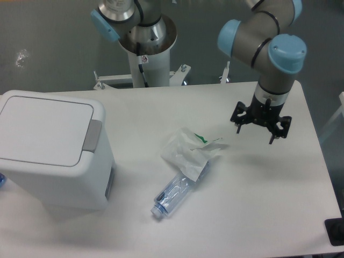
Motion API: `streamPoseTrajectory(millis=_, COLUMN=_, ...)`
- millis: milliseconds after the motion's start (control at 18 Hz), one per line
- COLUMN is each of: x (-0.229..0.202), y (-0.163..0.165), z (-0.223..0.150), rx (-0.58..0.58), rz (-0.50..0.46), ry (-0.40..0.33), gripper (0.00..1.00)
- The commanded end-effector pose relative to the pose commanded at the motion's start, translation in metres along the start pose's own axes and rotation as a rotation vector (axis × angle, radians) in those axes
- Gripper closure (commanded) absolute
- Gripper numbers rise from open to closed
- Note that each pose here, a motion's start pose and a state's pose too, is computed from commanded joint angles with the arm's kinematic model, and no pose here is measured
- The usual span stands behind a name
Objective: Open the trash can
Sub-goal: 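Move the open gripper from its start pose toward the white trash can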
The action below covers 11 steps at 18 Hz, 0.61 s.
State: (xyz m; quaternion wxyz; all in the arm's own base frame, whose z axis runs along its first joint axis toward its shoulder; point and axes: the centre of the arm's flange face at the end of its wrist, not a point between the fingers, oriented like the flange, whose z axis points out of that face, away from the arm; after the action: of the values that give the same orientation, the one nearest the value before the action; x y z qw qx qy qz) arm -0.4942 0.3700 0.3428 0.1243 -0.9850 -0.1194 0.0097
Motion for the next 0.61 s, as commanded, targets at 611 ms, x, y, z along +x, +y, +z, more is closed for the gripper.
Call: streamPoseTrajectory(millis=611, x=0.109, y=-0.089, z=-0.062, rx=0.017, rz=-0.121, ry=0.121, gripper=0.00)
